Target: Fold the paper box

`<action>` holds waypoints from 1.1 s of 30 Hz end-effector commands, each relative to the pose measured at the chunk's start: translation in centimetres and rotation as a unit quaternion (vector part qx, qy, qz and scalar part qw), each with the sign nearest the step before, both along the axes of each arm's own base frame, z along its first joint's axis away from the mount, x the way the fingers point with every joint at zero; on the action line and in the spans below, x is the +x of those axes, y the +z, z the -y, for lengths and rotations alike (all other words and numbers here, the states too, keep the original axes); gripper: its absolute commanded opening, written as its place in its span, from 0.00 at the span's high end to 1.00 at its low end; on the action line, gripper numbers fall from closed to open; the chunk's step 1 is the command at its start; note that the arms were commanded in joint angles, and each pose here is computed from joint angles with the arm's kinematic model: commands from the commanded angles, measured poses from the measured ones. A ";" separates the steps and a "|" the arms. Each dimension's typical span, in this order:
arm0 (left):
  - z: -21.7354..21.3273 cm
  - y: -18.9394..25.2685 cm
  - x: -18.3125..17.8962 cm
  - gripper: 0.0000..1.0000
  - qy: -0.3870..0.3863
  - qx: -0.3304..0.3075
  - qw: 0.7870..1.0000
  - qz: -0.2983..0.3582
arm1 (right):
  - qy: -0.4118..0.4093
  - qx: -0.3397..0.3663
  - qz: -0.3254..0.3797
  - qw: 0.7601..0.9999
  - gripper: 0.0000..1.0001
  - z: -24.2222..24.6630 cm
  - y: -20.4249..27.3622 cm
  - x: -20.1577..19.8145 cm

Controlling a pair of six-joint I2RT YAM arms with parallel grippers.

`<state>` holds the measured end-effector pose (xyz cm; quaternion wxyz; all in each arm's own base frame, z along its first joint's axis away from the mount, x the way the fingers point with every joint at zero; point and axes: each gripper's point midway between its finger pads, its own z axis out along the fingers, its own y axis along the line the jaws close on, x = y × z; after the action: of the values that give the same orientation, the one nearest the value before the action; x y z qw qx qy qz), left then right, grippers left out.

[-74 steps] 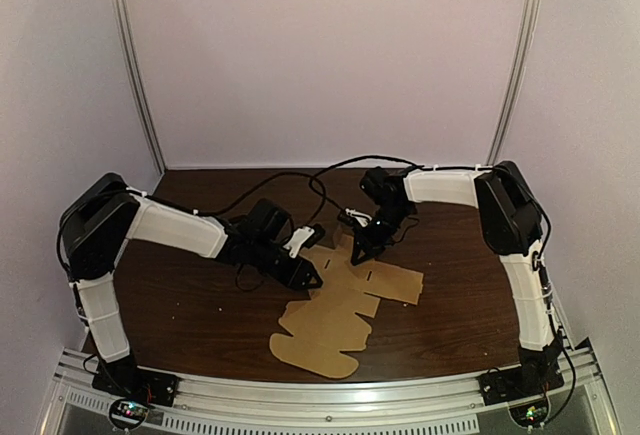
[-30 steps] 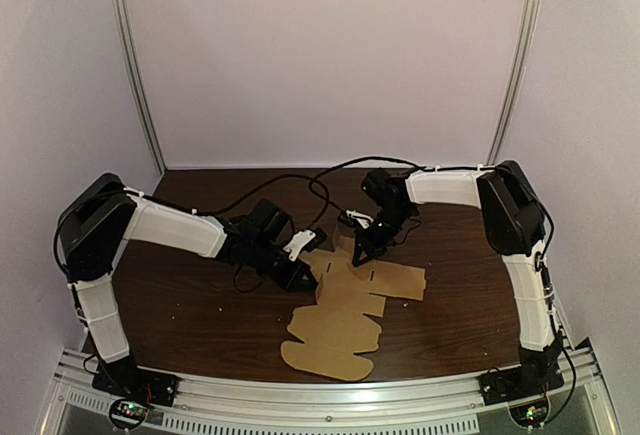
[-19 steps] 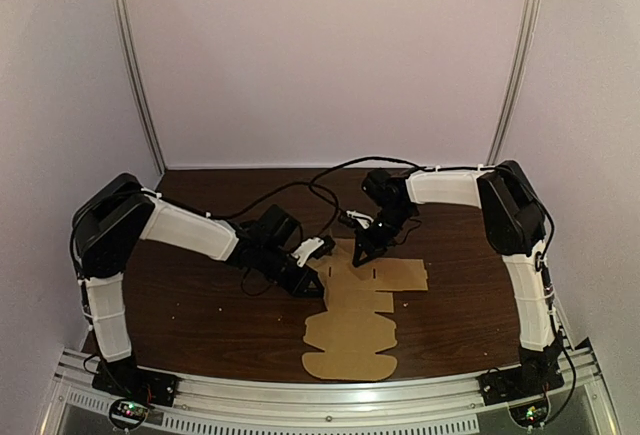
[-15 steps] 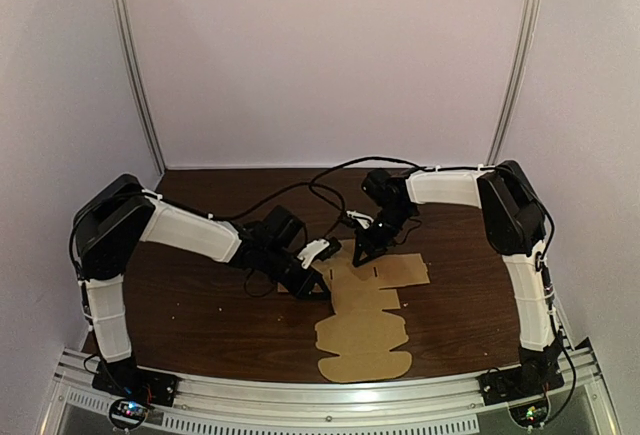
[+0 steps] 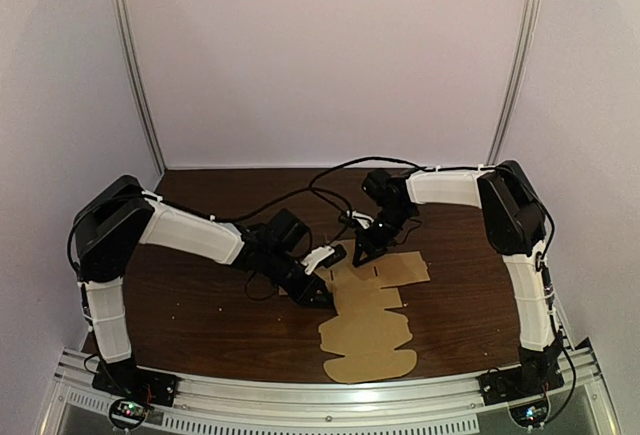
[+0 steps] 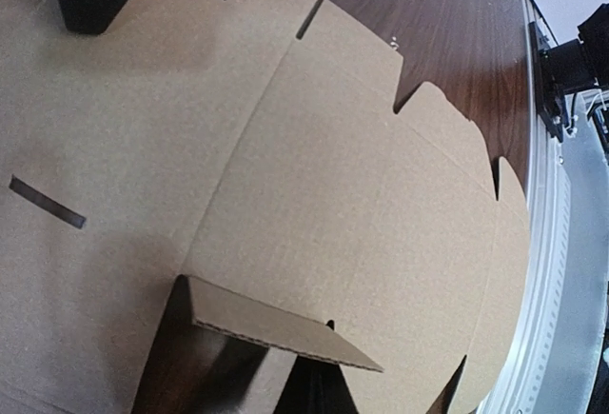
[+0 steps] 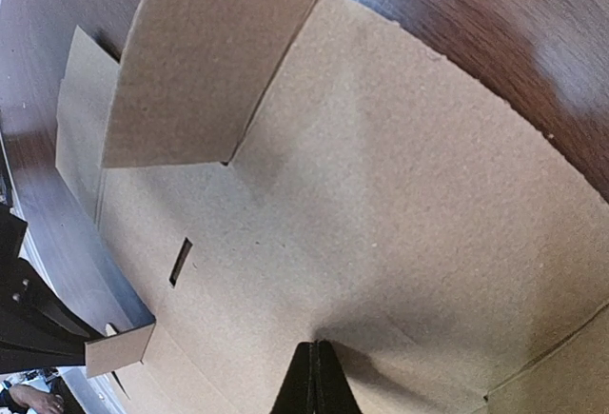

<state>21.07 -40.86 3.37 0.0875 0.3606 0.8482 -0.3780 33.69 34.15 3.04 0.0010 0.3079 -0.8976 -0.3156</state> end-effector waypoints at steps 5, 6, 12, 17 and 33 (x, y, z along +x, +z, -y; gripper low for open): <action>2.5 3.4 -0.7 1.00 -0.039 -0.046 0.998 0.022 | -0.002 -0.089 -0.028 0.996 1.00 2.9 -4.7 -1.8; 2.7 3.5 -0.6 1.00 -0.039 -0.048 0.998 0.023 | -0.003 -0.090 -0.028 0.996 1.00 3.0 -4.8 -1.9; 4.2 3.2 0.4 1.00 -0.034 -0.056 0.998 0.026 | -0.003 -0.091 -0.027 0.996 1.00 3.1 -4.8 -2.0; 5.6 2.1 -0.1 1.00 -0.048 -0.052 0.997 0.016 | -0.003 -0.091 -0.028 0.995 1.00 3.1 -4.8 -2.0; -1.1 7.4 1.8 0.79 0.092 0.019 0.987 0.133 | 0.013 -0.011 0.098 0.995 0.59 2.7 7.5 0.1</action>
<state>21.88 -43.00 12.32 0.2065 0.3763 0.8254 -0.3666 33.55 32.87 5.33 -0.0258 0.3247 -0.9016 -0.2846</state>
